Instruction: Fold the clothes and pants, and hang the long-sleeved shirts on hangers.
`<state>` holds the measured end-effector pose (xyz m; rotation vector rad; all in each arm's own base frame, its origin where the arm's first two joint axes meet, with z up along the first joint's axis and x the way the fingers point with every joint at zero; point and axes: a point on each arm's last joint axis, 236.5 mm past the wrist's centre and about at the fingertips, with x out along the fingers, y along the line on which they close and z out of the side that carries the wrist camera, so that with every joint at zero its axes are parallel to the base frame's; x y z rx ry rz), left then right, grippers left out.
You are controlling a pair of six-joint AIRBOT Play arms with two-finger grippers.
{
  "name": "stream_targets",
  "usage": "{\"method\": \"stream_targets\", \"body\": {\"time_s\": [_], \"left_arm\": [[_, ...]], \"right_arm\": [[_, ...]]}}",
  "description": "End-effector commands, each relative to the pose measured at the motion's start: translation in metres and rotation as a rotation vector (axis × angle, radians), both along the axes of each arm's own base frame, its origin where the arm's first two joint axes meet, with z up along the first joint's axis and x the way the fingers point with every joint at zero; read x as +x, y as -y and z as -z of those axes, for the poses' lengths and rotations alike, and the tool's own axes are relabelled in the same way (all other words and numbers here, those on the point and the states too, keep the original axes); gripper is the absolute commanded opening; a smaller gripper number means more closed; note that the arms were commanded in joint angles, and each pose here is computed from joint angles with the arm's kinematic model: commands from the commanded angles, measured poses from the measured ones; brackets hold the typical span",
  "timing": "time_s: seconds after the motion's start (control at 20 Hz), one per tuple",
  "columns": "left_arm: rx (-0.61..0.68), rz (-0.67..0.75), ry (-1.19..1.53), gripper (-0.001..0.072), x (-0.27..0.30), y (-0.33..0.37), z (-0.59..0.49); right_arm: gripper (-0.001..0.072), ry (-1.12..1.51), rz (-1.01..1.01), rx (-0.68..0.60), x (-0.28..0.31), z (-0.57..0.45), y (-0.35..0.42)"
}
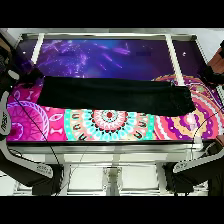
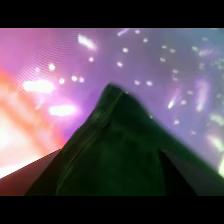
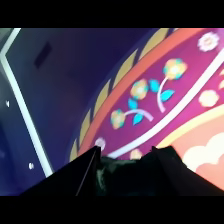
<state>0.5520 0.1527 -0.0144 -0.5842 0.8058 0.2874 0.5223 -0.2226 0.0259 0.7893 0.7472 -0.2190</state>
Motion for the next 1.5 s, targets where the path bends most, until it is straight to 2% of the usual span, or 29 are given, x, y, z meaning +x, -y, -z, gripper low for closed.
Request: {"method": "stream_targets", "body": {"time_s": [0.0,0.15,0.35,0.55,0.85,1.35,1.4,1.45], "left_arm": [[-0.098,0.021,-0.19,0.0704,-0.045,-0.004,0.022],[-0.173,0.059,-0.329,0.0704,-0.094,-0.02,0.034],[-0.338,0.152,-0.248,0.0704,-0.111,-0.024,0.017],[-0.319,0.213,-0.232,0.0704,-0.122,-0.036,0.018],[-0.365,0.274,-0.297,0.0703,-0.12,-0.016,0.056],[-0.377,0.374,-0.348,0.0685,-0.109,0.024,0.085],[-0.373,0.377,-0.347,0.0576,-0.108,0.026,0.085],[-0.372,0.382,-0.347,0.0429,-0.107,0.028,0.085]], "right_arm": [[0.0378,-0.098,-0.169,0.064,-0.021,-0.008,-0.037],[0.0377,-0.185,-0.322,0.117,-0.047,-0.004,-0.071],[0.0375,-0.301,-0.492,0.211,-0.079,-0.002,-0.117],[0.0375,-0.39,-0.651,0.264,-0.099,-0.004,-0.166],[0.0374,-0.392,-0.76,0.223,-0.088,-0.002,-0.223],[0.0374,-0.408,-0.768,0.233,-0.089,-0.003,-0.233],[0.0374,-0.408,-0.768,0.233,-0.089,-0.003,-0.233],[0.0374,-0.408,-0.768,0.233,-0.089,-0.003,-0.233]]}}
